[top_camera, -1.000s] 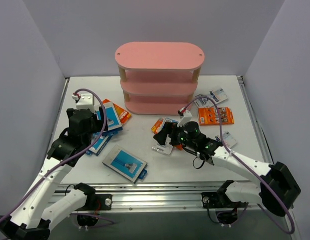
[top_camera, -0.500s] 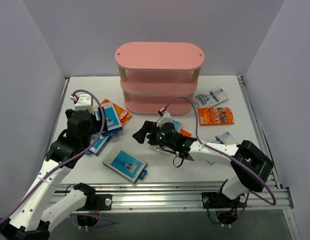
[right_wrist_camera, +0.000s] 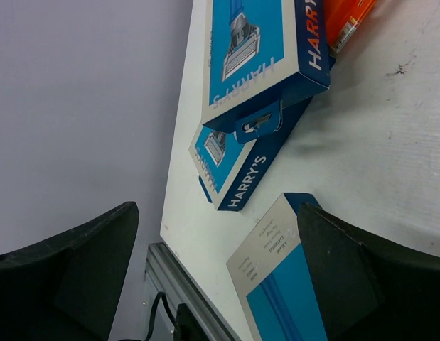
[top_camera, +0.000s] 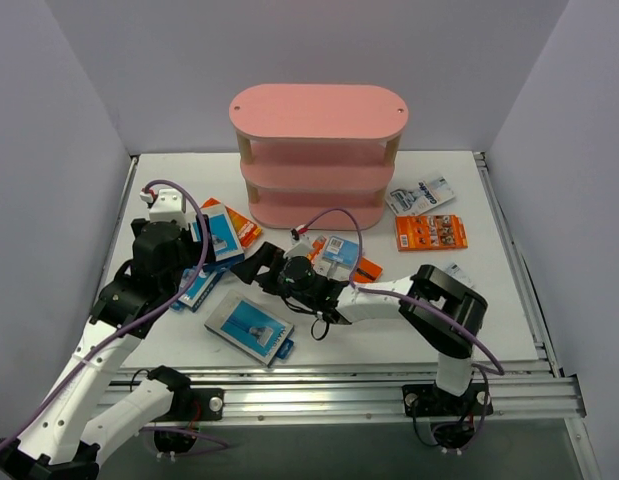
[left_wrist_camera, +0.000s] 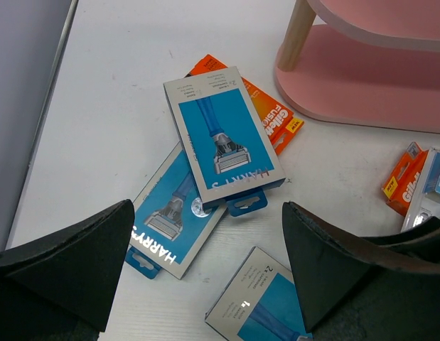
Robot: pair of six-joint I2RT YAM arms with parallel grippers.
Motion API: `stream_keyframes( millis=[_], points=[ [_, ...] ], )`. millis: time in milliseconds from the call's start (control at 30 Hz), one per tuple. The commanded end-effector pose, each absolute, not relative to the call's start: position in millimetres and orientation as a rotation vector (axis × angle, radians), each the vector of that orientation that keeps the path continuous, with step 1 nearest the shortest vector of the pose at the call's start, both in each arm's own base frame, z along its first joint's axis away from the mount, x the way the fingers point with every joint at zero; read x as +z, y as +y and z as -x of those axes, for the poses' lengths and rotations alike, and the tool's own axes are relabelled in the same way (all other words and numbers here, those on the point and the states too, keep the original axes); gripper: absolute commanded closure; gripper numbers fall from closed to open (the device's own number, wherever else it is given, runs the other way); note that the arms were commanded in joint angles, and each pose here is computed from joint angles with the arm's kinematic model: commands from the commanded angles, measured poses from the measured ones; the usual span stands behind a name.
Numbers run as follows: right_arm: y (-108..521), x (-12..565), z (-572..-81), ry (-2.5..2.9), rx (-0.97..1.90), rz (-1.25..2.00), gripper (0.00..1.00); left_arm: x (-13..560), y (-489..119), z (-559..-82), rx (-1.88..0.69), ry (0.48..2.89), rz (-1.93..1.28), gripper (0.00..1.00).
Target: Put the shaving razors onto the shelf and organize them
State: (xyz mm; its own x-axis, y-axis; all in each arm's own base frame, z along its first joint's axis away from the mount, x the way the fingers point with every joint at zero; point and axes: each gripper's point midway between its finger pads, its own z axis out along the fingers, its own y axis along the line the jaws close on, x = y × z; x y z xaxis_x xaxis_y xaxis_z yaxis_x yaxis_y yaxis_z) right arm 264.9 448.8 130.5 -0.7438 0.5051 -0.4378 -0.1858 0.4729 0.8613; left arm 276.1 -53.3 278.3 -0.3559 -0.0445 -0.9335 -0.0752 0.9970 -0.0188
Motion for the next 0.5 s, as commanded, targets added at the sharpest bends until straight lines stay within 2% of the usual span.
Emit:
stream_keyframes(
  millis=[0, 467],
  points=[
    [470.1, 160.6, -279.0, 1.930, 1.422, -0.365, 0.10, 291.2, -54.1, -276.1, -0.001, 1.891, 0.098, 0.06],
    [500.0, 128.7, -305.9, 1.982, 1.413, -0.494, 0.09, 299.5, -55.2, -271.2, -0.037, 1.861, 0.102, 0.06]
  ],
)
